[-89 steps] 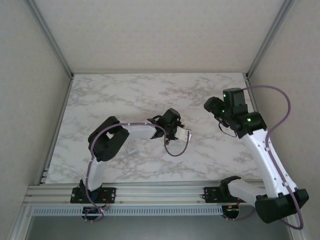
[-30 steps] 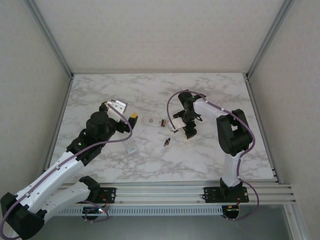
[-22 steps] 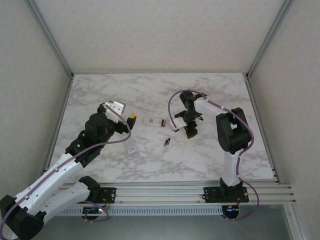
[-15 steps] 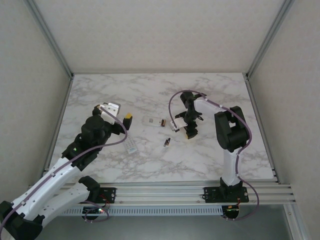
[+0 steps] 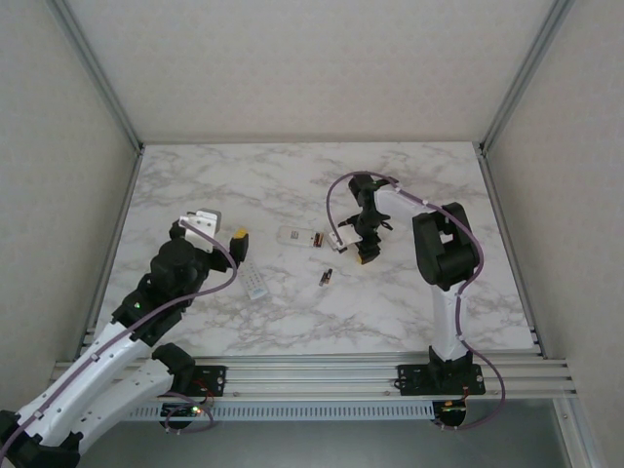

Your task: Load the batteries into the remote control

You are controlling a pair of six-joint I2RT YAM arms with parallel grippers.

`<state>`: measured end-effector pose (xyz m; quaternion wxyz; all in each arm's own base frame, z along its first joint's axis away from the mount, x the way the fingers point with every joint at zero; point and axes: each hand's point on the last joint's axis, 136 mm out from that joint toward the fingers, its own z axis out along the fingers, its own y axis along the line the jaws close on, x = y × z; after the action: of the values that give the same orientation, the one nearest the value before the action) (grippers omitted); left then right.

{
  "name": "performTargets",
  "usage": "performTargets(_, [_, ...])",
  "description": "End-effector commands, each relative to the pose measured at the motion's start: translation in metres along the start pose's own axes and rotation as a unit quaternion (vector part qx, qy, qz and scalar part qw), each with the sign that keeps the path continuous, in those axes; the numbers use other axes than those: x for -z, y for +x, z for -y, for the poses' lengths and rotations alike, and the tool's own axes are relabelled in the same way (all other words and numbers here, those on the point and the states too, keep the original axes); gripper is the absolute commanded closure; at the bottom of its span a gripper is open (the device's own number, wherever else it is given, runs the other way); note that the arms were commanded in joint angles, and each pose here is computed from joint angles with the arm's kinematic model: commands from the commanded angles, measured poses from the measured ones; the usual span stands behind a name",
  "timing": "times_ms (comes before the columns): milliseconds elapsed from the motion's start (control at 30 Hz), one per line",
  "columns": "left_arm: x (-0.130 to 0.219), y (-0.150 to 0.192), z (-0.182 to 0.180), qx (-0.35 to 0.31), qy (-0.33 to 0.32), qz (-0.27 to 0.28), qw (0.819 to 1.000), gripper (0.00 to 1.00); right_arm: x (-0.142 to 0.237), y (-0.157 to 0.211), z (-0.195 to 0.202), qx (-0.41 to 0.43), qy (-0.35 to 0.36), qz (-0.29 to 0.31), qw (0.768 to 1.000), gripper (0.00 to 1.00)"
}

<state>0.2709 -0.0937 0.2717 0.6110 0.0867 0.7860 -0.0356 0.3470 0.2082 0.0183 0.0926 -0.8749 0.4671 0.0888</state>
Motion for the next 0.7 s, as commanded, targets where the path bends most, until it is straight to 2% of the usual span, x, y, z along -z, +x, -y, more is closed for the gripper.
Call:
performTargets(0, [0.003, 0.007, -0.009, 0.005, -0.02, -0.008, 1.0, 0.0, -0.009, -0.018, -0.017, 0.005, -0.041, 0.032, 0.999, 0.24])
performTargets(67, [0.003, 0.009, -0.009, 0.003, -0.02, -0.009, 1.0, 0.01, -0.01, -0.026, -0.019, 0.006, -0.046, 0.041, 0.998, 0.27])
performTargets(333, [0.003, 0.011, -0.009, 0.001, -0.019, -0.008, 1.0, 0.0, -0.016, -0.035, -0.023, 0.001, -0.063, 0.034, 0.997, 0.26])
performTargets(467, [0.006, 0.011, -0.011, 0.002, -0.021, -0.005, 1.0, 0.0, -0.015, -0.032, -0.02, -0.013, -0.06, 0.02, 0.998, 0.33])
performTargets(667, [0.008, 0.011, -0.014, 0.0, -0.028, 0.0, 1.0, 0.01, -0.005, -0.033, -0.017, -0.05, -0.049, 0.012, 0.997, 0.34])
